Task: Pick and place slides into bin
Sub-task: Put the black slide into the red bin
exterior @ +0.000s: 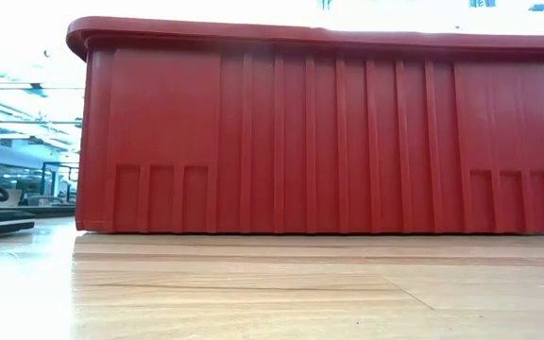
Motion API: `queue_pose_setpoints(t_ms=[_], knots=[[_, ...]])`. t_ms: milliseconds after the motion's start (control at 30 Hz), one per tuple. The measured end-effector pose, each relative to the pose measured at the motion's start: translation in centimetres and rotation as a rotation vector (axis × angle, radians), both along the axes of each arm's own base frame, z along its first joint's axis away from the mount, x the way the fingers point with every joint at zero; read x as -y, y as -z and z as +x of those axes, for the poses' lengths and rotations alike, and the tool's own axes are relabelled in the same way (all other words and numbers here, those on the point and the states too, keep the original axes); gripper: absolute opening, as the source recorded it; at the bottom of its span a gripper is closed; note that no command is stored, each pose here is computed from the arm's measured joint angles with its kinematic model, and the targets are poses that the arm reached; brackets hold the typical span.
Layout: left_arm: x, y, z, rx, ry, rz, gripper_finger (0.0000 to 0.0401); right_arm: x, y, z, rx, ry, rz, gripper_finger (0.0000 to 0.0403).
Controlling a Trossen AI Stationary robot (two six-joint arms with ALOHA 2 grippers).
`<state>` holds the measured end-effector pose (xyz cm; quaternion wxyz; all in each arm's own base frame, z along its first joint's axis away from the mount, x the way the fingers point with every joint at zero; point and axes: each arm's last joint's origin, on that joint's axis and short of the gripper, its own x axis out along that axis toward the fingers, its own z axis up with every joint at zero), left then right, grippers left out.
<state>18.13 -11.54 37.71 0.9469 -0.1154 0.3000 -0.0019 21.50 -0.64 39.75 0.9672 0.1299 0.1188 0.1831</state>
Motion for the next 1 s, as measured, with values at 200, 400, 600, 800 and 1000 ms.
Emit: queue_pose_setpoints(t_ms=[200,400,600,800,1000], knots=[[4.3,5.6,-1.9,-0.054,0.037,-0.16,0.0,-4.1,0.2,-0.7,-0.026,-0.095,-0.032,0.0],[6.3,8.5,-3.4,0.017,-0.047,-0.282,0.0,-4.6,1.4,-2.7,-0.037,-0.04,-0.005,0.0],[6.3,8.5,-3.5,0.029,-0.09,-0.311,0.0,-4.0,3.8,-6.1,0.083,-0.022,0.041,0.0],[6.3,9.1,-3.5,-0.017,-0.118,-0.307,0.0,-3.1,7.3,-8.8,0.067,0.036,0.1,0.0],[5.5,6.8,-1.6,0.094,-0.04,-0.172,0.0,-3.0,8.6,-10.0,0.101,0.009,0.087,0.0]])
